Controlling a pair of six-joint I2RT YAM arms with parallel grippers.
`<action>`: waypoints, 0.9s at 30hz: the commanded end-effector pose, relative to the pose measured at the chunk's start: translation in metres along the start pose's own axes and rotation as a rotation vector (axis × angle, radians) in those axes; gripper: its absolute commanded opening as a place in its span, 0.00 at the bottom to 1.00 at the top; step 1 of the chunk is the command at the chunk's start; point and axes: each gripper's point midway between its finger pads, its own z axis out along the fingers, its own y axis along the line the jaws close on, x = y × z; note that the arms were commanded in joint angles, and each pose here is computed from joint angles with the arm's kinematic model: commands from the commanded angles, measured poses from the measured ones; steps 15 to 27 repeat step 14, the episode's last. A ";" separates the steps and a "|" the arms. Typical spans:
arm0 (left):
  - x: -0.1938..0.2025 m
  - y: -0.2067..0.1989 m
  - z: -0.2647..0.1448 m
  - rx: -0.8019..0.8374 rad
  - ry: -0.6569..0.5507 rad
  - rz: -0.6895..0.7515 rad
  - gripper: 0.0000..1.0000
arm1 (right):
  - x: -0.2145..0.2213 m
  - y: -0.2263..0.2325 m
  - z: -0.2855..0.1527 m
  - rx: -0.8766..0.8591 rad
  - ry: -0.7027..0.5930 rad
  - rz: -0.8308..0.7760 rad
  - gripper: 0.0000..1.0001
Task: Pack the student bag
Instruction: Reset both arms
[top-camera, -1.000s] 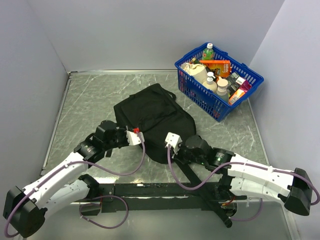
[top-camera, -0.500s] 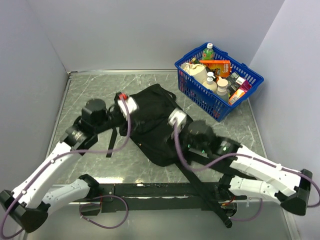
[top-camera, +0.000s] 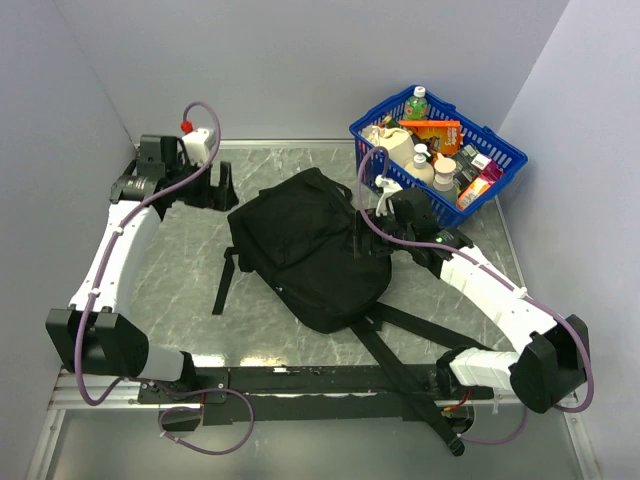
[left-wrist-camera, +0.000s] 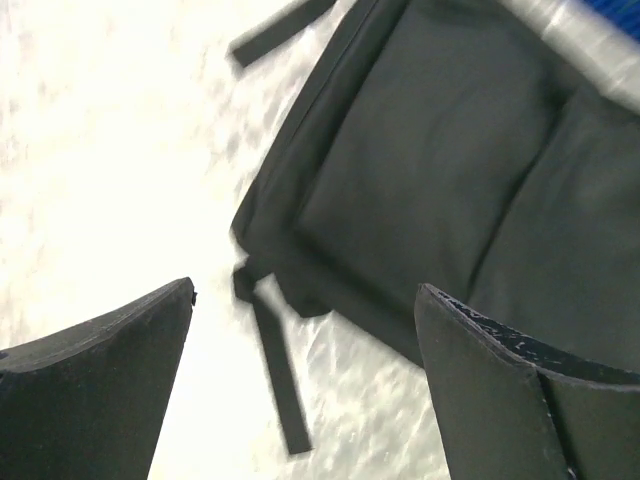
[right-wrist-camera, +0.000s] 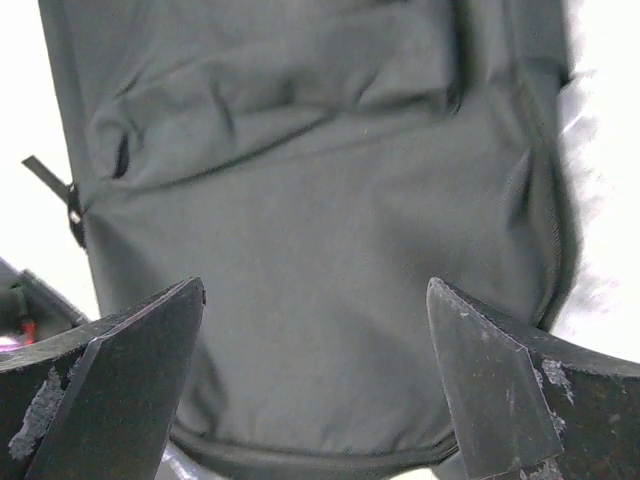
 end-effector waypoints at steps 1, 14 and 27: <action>0.051 0.018 -0.012 -0.009 0.091 -0.016 0.96 | -0.017 0.015 -0.023 -0.024 -0.079 0.073 1.00; 0.059 0.039 -0.021 -0.160 -0.210 0.018 0.96 | -0.013 -0.003 -0.057 0.056 -0.217 0.057 1.00; 0.059 0.039 -0.021 -0.160 -0.210 0.018 0.96 | -0.013 -0.003 -0.057 0.056 -0.217 0.057 1.00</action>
